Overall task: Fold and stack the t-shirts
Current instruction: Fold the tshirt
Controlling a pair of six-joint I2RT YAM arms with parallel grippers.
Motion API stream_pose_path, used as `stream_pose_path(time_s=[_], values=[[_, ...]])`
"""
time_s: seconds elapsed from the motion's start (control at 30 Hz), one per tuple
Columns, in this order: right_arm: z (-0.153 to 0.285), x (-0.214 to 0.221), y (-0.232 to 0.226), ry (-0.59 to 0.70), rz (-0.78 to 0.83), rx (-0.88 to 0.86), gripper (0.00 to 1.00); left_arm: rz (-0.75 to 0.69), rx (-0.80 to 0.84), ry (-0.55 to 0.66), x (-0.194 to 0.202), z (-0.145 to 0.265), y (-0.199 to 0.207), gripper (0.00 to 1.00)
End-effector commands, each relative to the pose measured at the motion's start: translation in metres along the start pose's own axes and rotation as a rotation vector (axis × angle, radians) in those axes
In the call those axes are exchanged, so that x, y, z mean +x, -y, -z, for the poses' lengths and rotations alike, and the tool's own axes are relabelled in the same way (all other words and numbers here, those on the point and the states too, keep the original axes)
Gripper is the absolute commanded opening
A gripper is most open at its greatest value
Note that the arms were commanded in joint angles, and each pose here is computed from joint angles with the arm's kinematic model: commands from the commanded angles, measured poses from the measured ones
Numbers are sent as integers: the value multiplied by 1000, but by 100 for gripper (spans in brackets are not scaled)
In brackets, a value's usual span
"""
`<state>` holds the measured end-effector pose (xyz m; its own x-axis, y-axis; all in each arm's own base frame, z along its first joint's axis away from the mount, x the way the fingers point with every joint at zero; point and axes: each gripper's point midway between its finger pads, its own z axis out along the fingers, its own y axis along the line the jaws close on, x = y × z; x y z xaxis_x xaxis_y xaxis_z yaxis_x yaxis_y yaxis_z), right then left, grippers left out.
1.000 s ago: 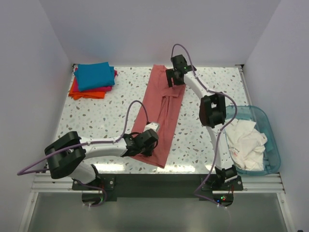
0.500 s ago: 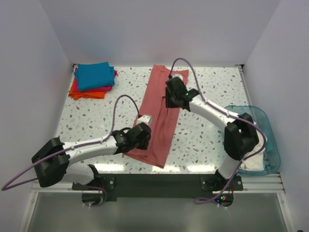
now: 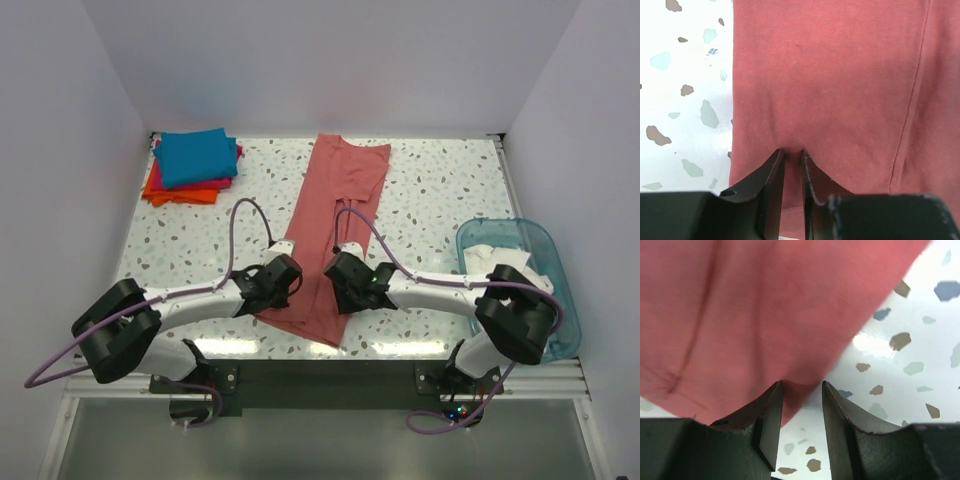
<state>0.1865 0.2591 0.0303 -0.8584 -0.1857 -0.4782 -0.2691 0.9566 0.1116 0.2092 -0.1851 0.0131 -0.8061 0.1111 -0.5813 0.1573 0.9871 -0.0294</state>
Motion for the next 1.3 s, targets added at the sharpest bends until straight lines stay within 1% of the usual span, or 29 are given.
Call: stream_pose_path(time_s=[0.0,0.13,0.17,0.3,0.53,0.6,0.63,0.67,0.73,0.8,0.83,0.87,0.9,0.93,0.97,1.0,1.03,1.1,1.13,1.17,1.2,1.27], values=[[-3,10,16,16,-72,39,41,-5,21,-44,23,-2,0,21],[0,21,32,-8,-53,92,40,-23,45,-59,34,3,12,18],[2,20,34,-2,-50,101,40,-47,56,-74,41,4,19,18],[12,22,50,-3,-40,151,39,-55,98,-105,56,7,37,16],[36,22,94,6,-121,193,40,-62,191,-130,71,21,60,15],[45,18,97,22,-120,189,41,-66,193,-129,72,23,59,16],[48,16,97,27,-116,185,43,-67,194,-128,72,24,59,17],[52,13,95,32,-114,177,47,-61,205,-119,69,26,61,20],[60,-3,87,66,-116,149,50,-68,221,-112,65,31,63,25],[66,-25,72,116,-122,98,52,-59,243,-75,51,40,69,29],[65,-33,66,127,-126,79,51,-57,247,-58,44,46,68,31],[66,-43,58,149,-129,60,48,-55,252,-36,35,51,71,32],[73,-63,47,184,-140,35,38,-57,236,-7,26,53,69,32],[64,-69,44,177,-136,56,33,-59,228,5,22,58,66,34],[62,-80,38,200,-139,51,30,-61,228,26,13,62,68,34],[63,-96,30,221,-149,43,23,-61,215,43,8,62,66,35],[49,-96,25,190,-133,61,21,-62,210,48,5,63,64,35],[42,-120,14,218,-134,65,19,-68,201,54,2,62,63,35],[37,-125,11,220,-126,72,19,-62,199,54,0,60,62,35],[19,-124,9,192,-114,97,19,-60,199,55,0,60,62,35],[17,-136,4,205,-119,96,19,-63,201,55,1,59,62,35],[-8,-135,10,162,-118,141,19,-57,200,53,2,55,60,35]])
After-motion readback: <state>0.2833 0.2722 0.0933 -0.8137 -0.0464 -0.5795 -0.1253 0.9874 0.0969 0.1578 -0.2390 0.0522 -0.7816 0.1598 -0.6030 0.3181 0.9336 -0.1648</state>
